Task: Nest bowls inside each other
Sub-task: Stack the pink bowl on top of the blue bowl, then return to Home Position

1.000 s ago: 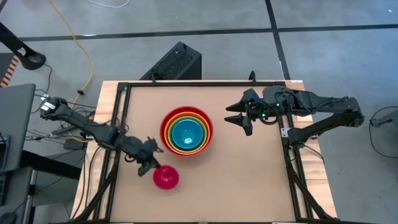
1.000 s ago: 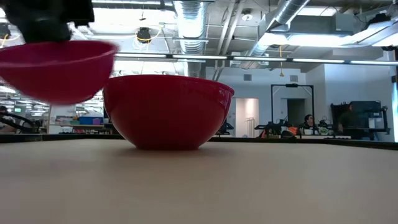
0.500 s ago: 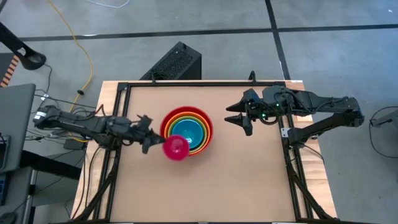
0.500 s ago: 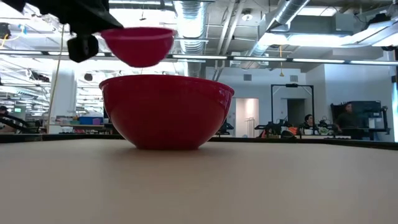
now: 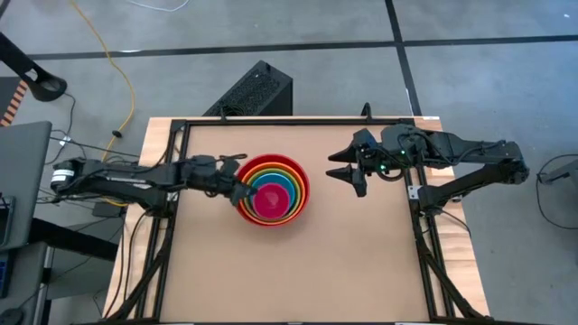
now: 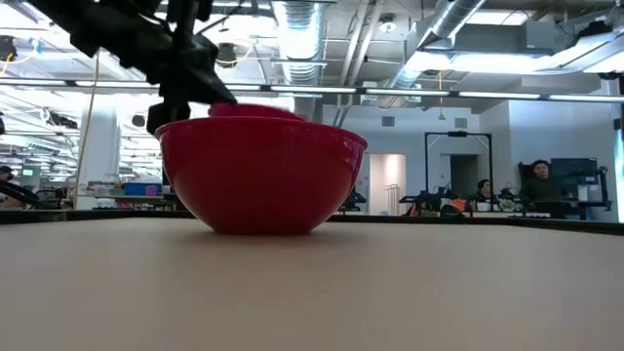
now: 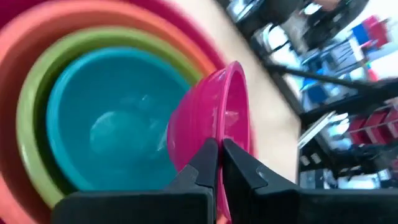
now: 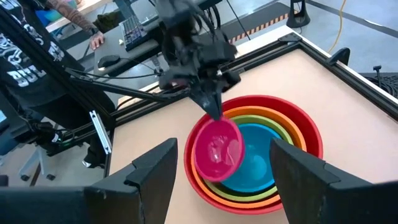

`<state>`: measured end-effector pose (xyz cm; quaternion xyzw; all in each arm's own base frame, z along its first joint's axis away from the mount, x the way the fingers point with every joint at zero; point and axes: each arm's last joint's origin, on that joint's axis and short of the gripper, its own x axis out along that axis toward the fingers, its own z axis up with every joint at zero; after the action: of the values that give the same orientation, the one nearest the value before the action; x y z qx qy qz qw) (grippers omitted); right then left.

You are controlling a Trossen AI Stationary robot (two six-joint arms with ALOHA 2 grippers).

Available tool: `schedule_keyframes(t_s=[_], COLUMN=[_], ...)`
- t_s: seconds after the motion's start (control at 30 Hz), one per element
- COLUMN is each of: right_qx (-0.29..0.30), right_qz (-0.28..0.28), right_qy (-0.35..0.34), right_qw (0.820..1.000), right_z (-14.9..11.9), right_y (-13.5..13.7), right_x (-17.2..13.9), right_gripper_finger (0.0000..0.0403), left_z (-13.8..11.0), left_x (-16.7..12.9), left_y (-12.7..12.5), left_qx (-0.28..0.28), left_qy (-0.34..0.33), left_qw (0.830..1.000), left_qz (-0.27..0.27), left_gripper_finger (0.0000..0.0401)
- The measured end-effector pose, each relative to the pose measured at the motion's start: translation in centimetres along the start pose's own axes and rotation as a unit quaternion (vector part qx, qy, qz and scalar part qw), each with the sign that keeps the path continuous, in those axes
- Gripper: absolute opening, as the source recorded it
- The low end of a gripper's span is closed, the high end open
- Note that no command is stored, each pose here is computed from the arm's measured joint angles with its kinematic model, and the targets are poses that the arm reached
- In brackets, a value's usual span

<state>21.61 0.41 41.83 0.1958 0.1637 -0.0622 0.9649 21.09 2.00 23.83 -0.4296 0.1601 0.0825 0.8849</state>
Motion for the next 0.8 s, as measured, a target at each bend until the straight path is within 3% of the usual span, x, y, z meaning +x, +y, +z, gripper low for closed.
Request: schedule_keyframes(t_s=[0.17,0.53,0.8], right_qx=[0.001,0.000,0.000], right_qz=[-0.001,0.001,0.001], right_qy=[0.003,0.003,0.003], right_qw=[1.000,1.000,1.000], right_z=[-0.1,-0.1,-0.1], right_y=[0.0,0.0,0.0], right_x=[0.0,0.0,0.0], right_gripper_finger=[0.0260,0.0260,0.0260], left_z=[-0.2,1.3,1.3], left_x=[1.4,1.8,1.8], left_y=[0.9,2.0,2.3], left_qx=[0.001,-0.004,-0.011], left_qy=[0.019,-0.028,-0.020], left_qw=[1.000,0.999,0.999], left_qz=[0.018,0.033,0.041], left_gripper_finger=[0.0000,0.0005,0.0083])
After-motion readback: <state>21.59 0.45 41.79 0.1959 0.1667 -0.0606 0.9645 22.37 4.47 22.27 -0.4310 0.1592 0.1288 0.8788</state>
